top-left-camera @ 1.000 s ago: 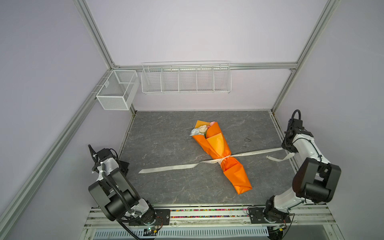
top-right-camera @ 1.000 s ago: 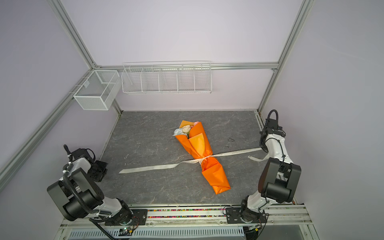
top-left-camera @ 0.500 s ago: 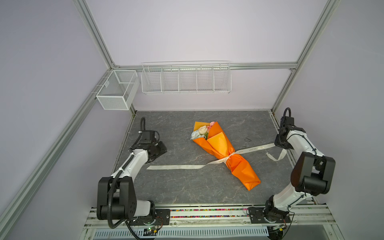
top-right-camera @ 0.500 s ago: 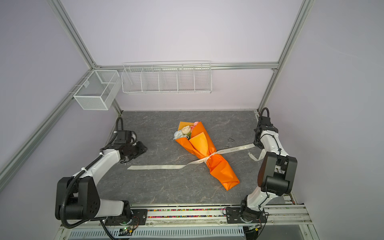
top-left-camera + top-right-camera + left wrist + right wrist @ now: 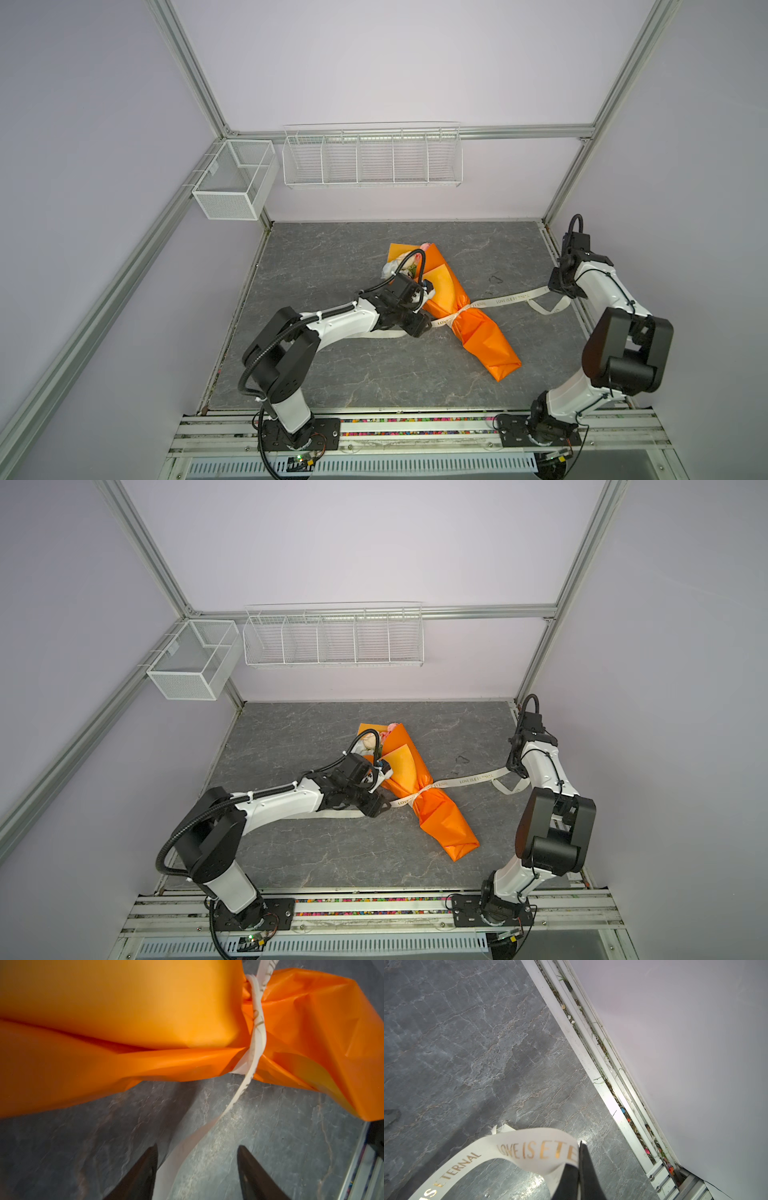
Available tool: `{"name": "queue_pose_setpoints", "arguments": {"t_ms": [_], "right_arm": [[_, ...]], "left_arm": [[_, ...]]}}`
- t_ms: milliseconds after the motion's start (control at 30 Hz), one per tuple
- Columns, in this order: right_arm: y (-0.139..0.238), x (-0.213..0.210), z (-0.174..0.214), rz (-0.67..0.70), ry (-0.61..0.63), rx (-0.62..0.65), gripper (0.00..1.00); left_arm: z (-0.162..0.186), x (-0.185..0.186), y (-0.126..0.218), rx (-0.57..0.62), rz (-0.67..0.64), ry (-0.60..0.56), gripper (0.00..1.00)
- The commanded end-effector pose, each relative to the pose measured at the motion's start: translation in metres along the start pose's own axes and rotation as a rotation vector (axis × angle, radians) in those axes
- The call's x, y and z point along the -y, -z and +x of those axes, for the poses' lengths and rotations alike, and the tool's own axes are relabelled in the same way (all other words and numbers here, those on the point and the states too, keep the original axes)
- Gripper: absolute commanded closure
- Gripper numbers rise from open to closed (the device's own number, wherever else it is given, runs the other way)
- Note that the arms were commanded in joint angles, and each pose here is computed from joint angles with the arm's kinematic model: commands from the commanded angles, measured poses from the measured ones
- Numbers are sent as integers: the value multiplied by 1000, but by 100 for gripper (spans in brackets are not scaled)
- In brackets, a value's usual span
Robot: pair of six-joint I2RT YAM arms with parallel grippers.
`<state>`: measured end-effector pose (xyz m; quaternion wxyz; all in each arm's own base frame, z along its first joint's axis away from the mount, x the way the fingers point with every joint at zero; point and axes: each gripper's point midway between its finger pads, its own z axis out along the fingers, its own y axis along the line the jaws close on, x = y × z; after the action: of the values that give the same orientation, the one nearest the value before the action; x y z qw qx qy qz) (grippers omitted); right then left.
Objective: Tie the bouquet of fake flowers
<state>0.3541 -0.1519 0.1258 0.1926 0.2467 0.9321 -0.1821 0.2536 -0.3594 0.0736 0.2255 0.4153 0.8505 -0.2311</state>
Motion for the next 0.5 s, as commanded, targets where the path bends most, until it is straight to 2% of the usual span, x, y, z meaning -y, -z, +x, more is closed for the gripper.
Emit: {"name": "queue_pose_setpoints", "arguments": {"t_ms": [0, 200, 300, 467], "right_arm": [[7, -2, 6, -20, 21, -7, 93], [4, -4, 6, -28, 23, -13, 93], [4, -4, 7, -25, 29, -17, 93], [6, -1, 4, -13, 25, -8, 93]], "left_arm": [[-9, -9, -9, -23, -76, -110, 36], [-6, 4, -29, -114, -33, -173, 39], [0, 5, -34, -163, -25, -163, 57], [9, -3, -25, -194, -71, -168, 95]]}}
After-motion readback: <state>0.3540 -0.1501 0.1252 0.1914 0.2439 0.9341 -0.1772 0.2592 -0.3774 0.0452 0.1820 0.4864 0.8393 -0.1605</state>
